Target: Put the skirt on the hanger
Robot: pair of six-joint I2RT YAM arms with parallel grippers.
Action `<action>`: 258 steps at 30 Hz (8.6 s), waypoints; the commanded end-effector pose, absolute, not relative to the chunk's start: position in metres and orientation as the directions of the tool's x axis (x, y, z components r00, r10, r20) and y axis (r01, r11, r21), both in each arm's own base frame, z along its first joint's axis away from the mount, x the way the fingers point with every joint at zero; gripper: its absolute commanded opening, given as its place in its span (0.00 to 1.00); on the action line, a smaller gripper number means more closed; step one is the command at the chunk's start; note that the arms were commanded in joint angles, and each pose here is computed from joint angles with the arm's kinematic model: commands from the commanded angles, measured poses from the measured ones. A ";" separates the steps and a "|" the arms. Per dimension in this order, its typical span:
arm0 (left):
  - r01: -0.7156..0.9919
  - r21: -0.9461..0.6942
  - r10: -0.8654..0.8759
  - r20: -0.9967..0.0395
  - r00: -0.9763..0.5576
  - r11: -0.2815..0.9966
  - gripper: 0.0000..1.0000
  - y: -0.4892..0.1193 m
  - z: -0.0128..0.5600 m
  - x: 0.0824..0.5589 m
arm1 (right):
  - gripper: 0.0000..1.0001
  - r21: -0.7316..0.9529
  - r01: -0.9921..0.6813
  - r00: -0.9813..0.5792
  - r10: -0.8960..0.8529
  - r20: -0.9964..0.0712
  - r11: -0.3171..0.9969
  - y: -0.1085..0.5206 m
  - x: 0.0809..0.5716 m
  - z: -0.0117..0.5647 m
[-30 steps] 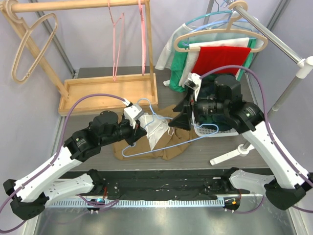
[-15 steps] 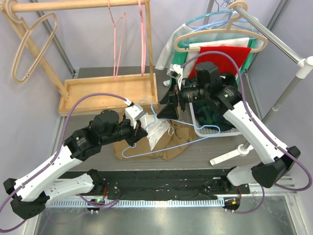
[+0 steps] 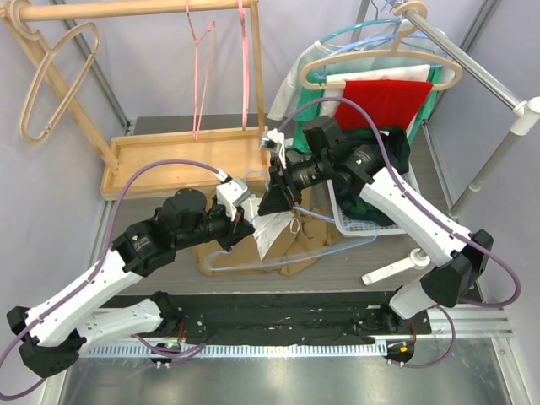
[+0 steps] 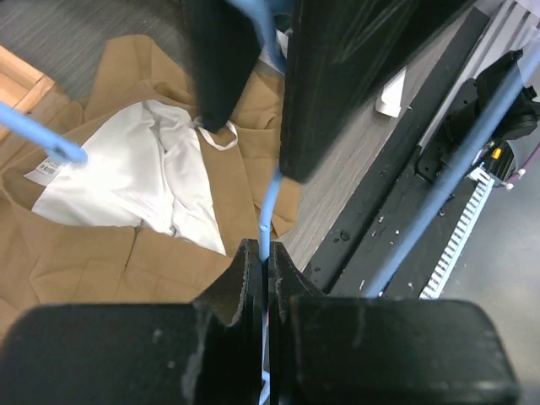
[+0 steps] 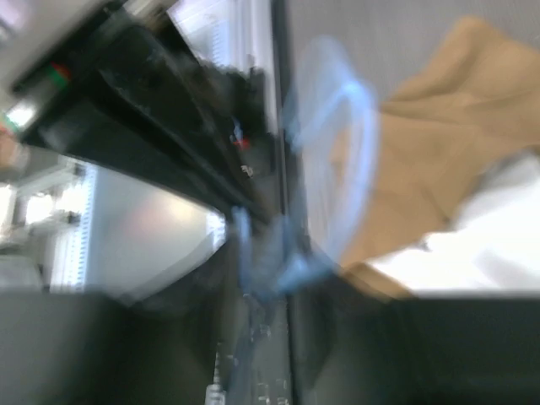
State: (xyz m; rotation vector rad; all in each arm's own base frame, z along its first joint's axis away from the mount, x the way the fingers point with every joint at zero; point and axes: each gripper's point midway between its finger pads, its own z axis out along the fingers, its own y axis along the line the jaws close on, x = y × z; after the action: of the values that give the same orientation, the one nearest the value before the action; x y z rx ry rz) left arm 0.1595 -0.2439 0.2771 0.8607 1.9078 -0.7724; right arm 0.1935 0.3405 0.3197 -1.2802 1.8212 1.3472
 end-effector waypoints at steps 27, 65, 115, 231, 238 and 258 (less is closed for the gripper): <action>0.199 -0.366 -0.201 -0.804 -0.560 0.909 0.83 -0.234 0.201 0.248 | 0.01 0.228 -0.582 -0.433 -0.060 -0.899 0.780 0.213 0.245 0.296; 0.090 -0.269 -0.124 -0.681 -0.722 0.959 0.00 -0.172 0.127 0.248 | 0.01 0.333 -0.770 -0.444 -0.082 -0.892 0.544 0.250 0.207 0.298; -0.196 -0.269 -0.322 -0.588 -0.742 0.943 0.00 -0.119 0.063 0.205 | 0.01 0.405 -0.751 -0.498 -0.045 -0.866 0.522 0.310 0.276 0.248; 0.085 -0.183 -0.084 -0.751 -0.655 0.980 0.00 -0.161 0.167 0.258 | 0.01 0.385 -0.737 -0.506 -0.074 -0.859 0.556 0.289 0.259 0.282; 0.073 -0.177 -0.088 -0.754 -0.651 0.981 0.00 -0.157 0.165 0.257 | 0.01 0.386 -0.759 -0.488 -0.067 -0.870 0.524 0.283 0.250 0.308; 0.113 -0.215 -0.100 -0.776 -0.623 0.970 0.00 -0.162 0.177 0.259 | 0.01 0.464 -0.796 -0.530 -0.078 -0.844 0.389 0.304 0.237 0.298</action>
State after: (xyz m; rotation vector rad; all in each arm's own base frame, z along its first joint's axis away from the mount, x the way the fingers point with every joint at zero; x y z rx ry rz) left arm 0.2552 -0.1563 0.1589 -0.0038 2.2955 -0.2319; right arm 0.2276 0.2948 0.2900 -0.7677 1.9489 1.1629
